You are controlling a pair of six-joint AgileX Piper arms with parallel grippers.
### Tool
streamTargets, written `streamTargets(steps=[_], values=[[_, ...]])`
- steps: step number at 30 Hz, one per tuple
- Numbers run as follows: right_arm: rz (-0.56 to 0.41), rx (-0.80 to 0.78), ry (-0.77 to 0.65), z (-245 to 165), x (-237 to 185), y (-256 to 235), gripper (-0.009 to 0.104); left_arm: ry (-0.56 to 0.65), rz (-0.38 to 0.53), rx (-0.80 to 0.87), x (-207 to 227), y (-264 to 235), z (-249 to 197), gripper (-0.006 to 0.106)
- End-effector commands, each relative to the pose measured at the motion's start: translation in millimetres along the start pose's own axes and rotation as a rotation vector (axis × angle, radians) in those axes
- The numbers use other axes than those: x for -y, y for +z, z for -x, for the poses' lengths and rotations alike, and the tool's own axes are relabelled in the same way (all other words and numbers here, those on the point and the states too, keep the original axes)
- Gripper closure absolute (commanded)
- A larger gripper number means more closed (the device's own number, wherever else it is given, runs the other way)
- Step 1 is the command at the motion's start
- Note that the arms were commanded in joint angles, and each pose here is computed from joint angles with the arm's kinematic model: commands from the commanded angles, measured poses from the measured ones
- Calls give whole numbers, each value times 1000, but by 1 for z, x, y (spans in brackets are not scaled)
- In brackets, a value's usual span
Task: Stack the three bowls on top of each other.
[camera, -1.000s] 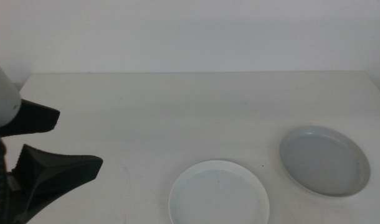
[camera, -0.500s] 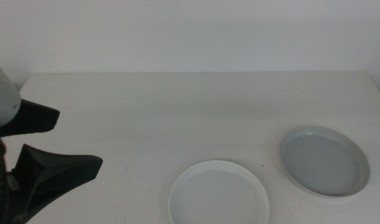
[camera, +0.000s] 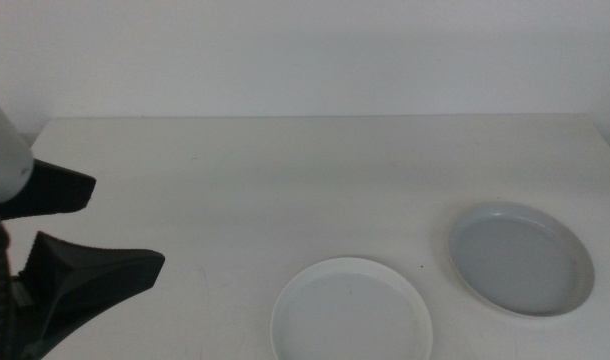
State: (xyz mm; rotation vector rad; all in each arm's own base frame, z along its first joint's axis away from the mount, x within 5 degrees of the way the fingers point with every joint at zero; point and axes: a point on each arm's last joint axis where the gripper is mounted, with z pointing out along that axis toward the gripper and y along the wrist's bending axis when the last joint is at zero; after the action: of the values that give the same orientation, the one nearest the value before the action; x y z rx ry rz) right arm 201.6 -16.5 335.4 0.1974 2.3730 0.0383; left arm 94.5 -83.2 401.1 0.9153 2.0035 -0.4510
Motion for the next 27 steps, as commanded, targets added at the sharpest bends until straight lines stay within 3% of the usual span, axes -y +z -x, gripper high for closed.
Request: streamTargets(steps=[1,9,16,27], values=[[-5,4,-1,21,0,5,50,-16,14,95,0,-8,12,-4],[-17,-161,7,30,1,62,50,-16,14,95,0,-8,12,-4],[-26,-212,20,28,3,97,50,-16,14,95,0,-8,12,-4],[-55,-431,71,2,9,169,50,-16,14,95,0,-8,12,-4]])
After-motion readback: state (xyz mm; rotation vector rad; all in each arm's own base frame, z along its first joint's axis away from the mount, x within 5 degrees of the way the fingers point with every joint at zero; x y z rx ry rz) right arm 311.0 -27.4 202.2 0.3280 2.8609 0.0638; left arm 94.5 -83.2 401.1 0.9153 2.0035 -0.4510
